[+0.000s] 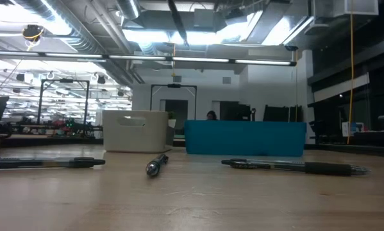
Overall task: Sort pens & pencils
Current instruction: Put the black pen into the gray bin
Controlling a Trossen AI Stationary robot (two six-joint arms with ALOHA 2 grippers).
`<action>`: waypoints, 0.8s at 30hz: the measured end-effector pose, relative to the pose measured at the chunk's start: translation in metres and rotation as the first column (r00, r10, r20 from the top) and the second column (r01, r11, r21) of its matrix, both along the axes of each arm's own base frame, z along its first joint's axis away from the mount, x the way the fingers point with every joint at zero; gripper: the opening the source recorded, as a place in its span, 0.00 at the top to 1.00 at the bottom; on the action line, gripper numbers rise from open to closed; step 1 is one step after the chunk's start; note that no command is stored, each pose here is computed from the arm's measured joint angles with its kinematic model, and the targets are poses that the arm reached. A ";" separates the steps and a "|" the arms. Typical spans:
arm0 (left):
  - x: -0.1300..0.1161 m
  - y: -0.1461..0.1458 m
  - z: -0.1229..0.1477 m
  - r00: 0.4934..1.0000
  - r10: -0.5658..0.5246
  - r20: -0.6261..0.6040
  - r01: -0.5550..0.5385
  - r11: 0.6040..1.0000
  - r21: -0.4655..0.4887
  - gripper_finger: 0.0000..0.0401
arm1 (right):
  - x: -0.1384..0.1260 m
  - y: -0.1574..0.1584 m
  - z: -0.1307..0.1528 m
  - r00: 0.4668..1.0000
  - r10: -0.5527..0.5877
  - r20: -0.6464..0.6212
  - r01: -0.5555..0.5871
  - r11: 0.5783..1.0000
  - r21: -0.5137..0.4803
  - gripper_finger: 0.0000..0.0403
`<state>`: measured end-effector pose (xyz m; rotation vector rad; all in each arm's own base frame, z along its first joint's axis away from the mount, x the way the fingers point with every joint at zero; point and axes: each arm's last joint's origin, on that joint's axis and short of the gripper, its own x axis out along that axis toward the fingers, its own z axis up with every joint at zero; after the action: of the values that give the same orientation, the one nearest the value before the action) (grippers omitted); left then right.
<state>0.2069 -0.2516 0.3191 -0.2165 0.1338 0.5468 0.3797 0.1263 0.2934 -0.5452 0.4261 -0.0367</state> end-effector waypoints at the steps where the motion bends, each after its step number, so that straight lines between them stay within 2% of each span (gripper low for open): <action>1: -0.001 -0.002 0.006 1.000 -0.006 0.009 0.006 1.000 -0.008 1.00 | 0.000 0.000 0.000 1.000 0.004 -0.002 -0.004 1.000 -0.007 0.91; 5: -0.005 -0.010 0.019 0.999 -0.033 0.041 0.034 0.999 -0.026 1.00 | 0.000 -0.002 -0.002 0.999 0.022 -0.026 -0.022 1.000 -0.022 0.91; 10: -0.021 -0.024 0.018 0.990 -0.061 0.123 0.063 0.998 -0.011 1.00 | 0.000 -0.002 -0.002 0.999 0.029 -0.031 -0.030 0.999 -0.023 0.91; 13: -0.038 -0.033 0.004 0.981 -0.086 0.176 0.081 0.996 0.038 1.00 | 0.000 -0.001 -0.002 0.998 0.051 -0.029 -0.052 0.999 -0.016 0.91; 16: -0.048 -0.033 -0.020 0.977 -0.112 0.179 0.104 0.993 0.052 1.00 | 0.001 0.000 0.000 0.998 0.065 -0.012 -0.066 0.998 -0.024 0.91; 21: -0.042 -0.016 -0.055 0.975 -0.062 0.212 0.064 0.998 -0.004 1.00 | 0.003 0.003 0.007 0.990 0.133 0.055 -0.134 0.991 0.001 0.91; 24: -0.038 -0.010 -0.063 0.976 -0.043 0.213 0.045 0.999 -0.005 1.00 | 0.004 0.004 0.009 0.986 0.150 0.076 -0.151 0.988 0.008 0.91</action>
<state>0.1688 -0.2619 0.2566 -0.2791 -0.0669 0.4762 0.3837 0.1300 0.3023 -0.5596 0.3111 0.0907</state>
